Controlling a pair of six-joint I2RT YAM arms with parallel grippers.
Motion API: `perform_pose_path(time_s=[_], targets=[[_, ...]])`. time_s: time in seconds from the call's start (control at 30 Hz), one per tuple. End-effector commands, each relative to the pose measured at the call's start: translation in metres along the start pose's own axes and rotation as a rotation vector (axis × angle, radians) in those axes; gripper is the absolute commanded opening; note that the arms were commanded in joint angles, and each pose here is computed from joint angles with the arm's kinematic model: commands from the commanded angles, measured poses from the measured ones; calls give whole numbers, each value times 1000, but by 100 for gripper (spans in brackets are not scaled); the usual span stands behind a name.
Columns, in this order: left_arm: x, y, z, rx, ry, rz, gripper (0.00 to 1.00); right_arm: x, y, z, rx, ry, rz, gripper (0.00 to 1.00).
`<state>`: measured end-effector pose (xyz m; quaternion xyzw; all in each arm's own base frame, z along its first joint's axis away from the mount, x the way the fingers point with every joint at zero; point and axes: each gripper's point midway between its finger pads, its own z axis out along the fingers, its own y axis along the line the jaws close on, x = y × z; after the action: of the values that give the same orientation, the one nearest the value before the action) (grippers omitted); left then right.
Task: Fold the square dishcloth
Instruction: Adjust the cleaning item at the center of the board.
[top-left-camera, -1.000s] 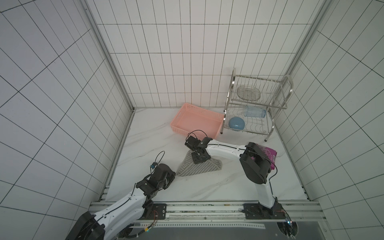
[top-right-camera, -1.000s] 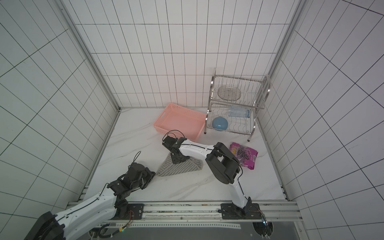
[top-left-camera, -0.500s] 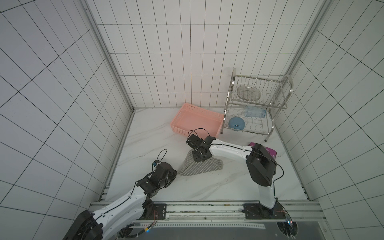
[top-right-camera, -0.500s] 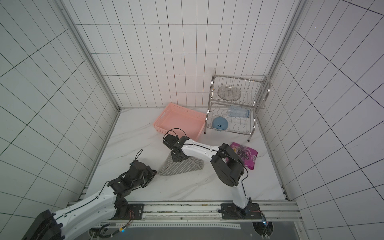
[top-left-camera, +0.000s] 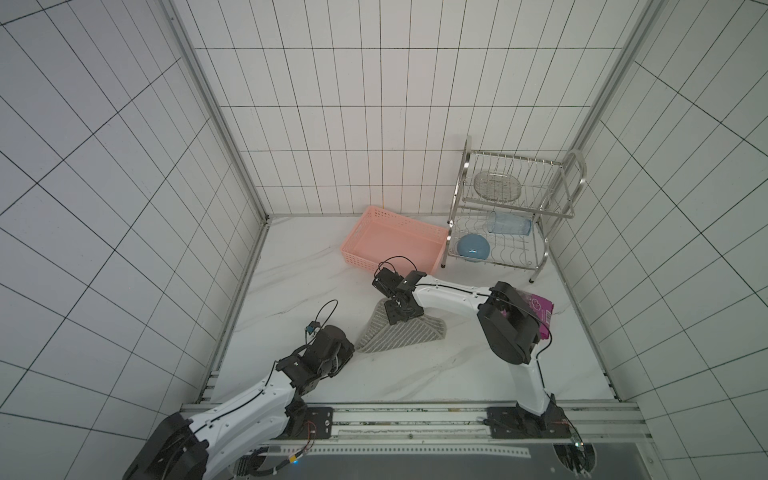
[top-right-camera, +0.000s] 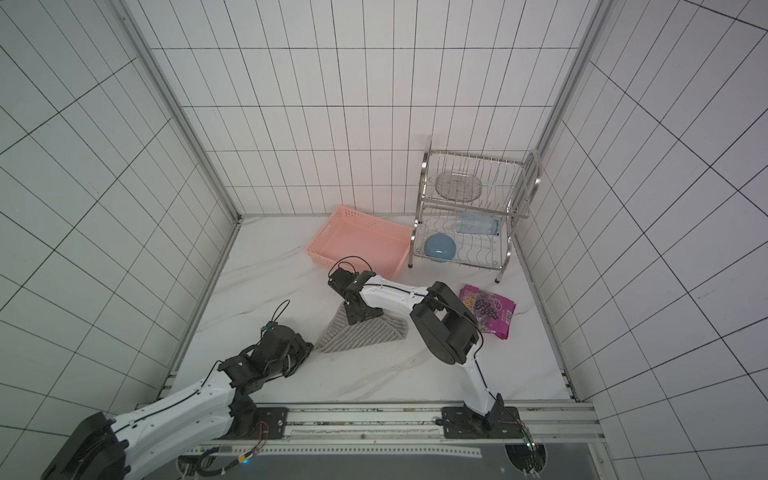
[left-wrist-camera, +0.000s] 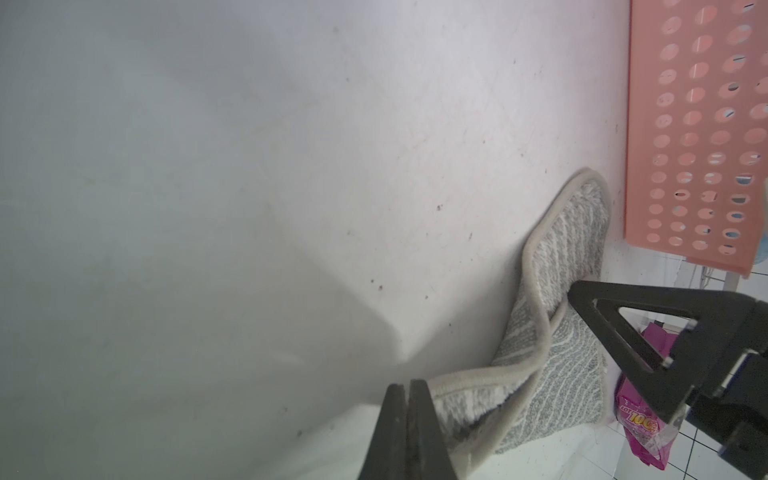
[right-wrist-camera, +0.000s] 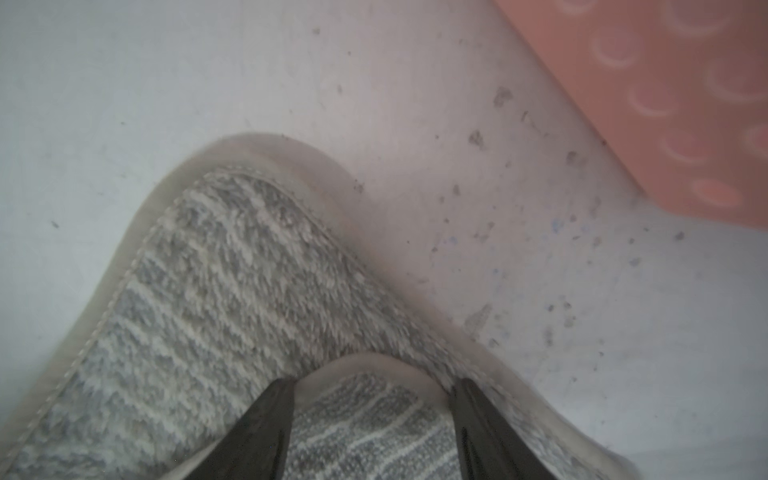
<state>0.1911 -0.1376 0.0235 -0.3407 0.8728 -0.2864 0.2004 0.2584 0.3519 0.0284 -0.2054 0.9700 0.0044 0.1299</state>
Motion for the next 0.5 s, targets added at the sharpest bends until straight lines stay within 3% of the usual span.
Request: perform_pose_path(time_s=[0.0,0.17,0.27,0.33,0.4,0.47], targets=[[-3,-9,0,20,-17,-2,0,-1,-4,0,23,8,11,56],[-4,-9,0,19,-23,-4,0,0,-5,-4,11,-2,12,31],[-4,-8,0,17,-24,-2,0,-1,-6,-8,11,-8,9,24],[-4,-9,0,18,-23,-3,0,-2,-7,-13,13,-17,8,26],[-4,-10,-1,23,-25,-4,0,-3,-9,-20,21,-31,6,41],[-4,-11,-1,26,-24,-4,0,-3,-10,-25,22,-42,4,49]])
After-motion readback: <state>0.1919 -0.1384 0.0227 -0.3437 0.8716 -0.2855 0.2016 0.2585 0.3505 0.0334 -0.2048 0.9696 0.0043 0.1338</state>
